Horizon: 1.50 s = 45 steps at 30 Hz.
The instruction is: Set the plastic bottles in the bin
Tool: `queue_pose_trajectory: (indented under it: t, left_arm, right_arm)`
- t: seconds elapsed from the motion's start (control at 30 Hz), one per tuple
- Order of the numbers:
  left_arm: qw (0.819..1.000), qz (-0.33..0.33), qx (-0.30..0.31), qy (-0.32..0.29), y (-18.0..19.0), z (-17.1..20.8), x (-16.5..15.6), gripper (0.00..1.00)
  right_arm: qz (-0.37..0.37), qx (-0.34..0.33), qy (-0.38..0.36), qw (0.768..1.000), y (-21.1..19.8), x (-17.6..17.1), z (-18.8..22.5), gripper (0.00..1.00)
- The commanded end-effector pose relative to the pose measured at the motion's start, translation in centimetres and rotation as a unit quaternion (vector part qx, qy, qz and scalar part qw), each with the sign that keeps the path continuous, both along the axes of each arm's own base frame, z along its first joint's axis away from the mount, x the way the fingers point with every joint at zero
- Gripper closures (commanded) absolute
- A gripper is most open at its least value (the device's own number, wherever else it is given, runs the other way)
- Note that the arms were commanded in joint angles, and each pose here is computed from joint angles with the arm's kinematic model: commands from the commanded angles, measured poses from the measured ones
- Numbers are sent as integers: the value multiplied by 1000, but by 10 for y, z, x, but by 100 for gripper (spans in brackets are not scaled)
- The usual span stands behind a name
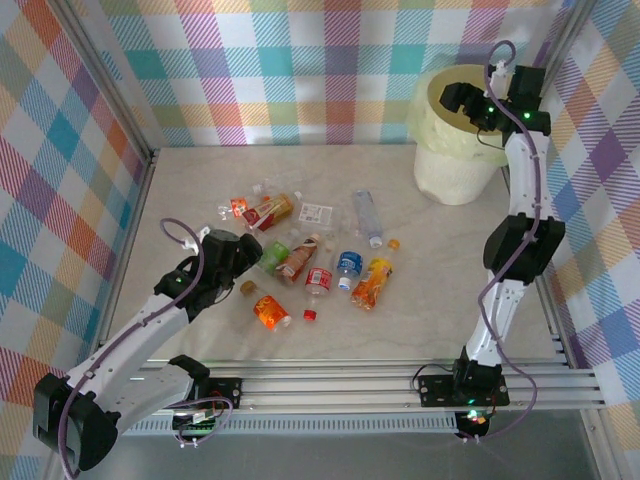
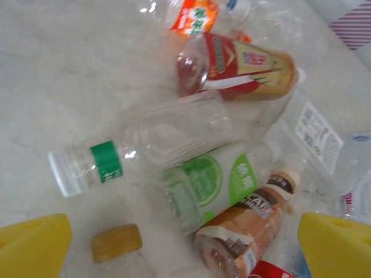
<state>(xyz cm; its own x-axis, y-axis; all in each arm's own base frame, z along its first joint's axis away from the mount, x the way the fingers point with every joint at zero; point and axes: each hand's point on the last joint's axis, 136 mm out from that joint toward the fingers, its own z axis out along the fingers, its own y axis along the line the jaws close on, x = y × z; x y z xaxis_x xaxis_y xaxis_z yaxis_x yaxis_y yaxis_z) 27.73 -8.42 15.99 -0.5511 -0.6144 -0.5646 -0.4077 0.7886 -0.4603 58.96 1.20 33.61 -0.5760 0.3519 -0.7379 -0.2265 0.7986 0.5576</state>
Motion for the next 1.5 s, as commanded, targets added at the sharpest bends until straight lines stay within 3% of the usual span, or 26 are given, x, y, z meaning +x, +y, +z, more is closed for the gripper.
queue_pose_trajectory:
  t: [0.0, 0.23, 0.5, 0.77, 0.93, 1.13, 1.47]
  left_arm:
    - [998, 24, -2, 53, 8, -22, -21, 0]
    - [993, 36, -22, 110, 5, -52, -38, 0]
    - [990, 29, -60, 125, -5, -68, -44, 0]
    - [982, 24, -121, 140, -27, -93, -41, 0]
    - [978, 12, -135, 156, -36, -105, -40, 9]
    - [975, 19, -147, 164, -39, -117, -42, 14]
    - [978, 3, -160, 134, -43, -121, -36, 20]
  right_arm:
    - [6, -24, -51, 998, 4, -25, 44, 3]
    - [-6, -23, -65, 998, 9, -71, 52, 0]
    - [4, 22, -92, 995, 31, -149, 49, 0]
    - [87, 92, -102, 987, 83, -235, 20, 0]
    - [136, 106, -83, 981, 120, -275, -8, 0]
    - [152, 93, -57, 982, 145, -295, -44, 0]
    - [156, 93, -45, 982, 157, -294, -57, 0]
